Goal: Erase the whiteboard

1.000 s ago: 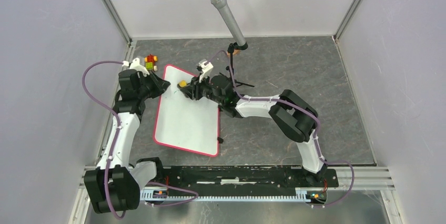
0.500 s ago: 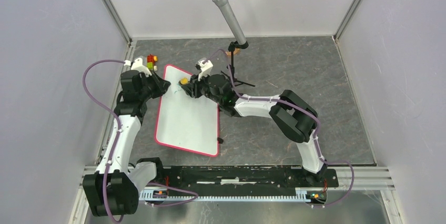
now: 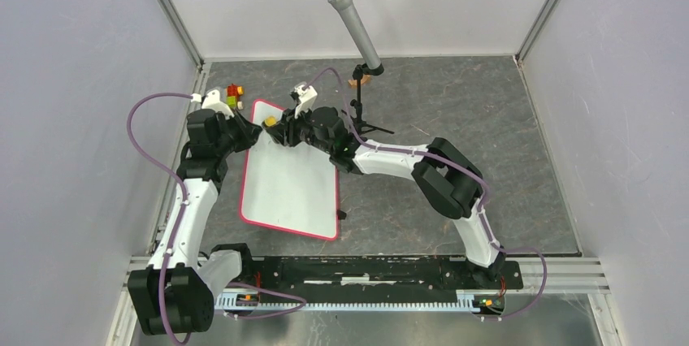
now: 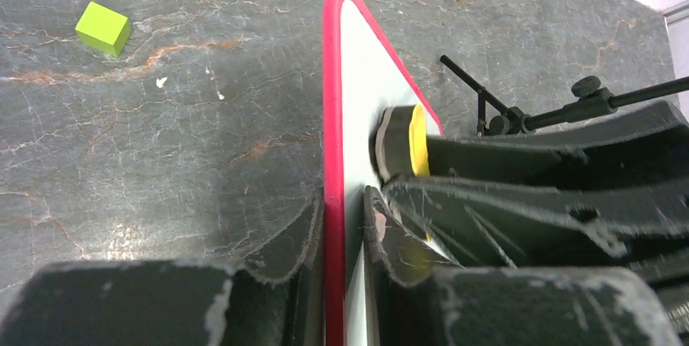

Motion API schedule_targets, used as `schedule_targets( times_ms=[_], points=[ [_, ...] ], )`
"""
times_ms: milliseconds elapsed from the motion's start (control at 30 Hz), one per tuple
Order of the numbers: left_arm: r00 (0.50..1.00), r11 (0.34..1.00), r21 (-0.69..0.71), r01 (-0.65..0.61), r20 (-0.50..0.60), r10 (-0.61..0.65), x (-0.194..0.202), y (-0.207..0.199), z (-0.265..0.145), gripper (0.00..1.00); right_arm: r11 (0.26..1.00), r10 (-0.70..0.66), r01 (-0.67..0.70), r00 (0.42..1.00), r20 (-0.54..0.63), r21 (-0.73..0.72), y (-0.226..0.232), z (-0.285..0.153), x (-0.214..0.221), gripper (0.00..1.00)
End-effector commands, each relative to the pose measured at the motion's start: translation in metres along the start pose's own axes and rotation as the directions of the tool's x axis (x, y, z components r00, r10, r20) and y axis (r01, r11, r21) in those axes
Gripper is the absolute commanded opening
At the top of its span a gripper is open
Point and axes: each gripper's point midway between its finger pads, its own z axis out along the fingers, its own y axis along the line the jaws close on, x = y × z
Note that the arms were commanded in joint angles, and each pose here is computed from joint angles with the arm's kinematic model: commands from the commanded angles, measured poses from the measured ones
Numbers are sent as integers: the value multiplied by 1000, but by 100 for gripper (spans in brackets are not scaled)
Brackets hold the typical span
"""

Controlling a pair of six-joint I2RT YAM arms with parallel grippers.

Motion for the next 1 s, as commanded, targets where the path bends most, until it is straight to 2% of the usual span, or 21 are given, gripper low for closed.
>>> schedule_targets(
  times_ms=[0,200,433,500,700,800,967],
  points=[
    [993,993,34,-109,-46,111,16,-4,-2,2,984,41,-8,982,-183,175,-62,-9,69,27],
    [993,993,38,-110,-44,112,15,-5,-3,2,977,-3,48,976,-216,206,-78,-15,74,28],
    [993,993,44,-112,-42,114,15,-6,-3,2,979,-10,57,972,-234,194,-76,-22,81,28],
    [993,993,44,-112,-42,114,15,-6,-3,2,986,-23,58,975,-222,154,-66,-20,76,28],
    [992,993,38,-113,-46,115,16,-5,-2,2,984,-151,124,960,-236,-125,7,-3,54,28],
    [992,993,39,-114,-47,116,17,-5,-3,2,965,-140,71,954,-267,-253,34,-12,58,28],
    [992,993,42,-111,-47,113,16,-6,-3,2,923,-136,10,943,-302,-386,62,-36,77,27]
  ],
)
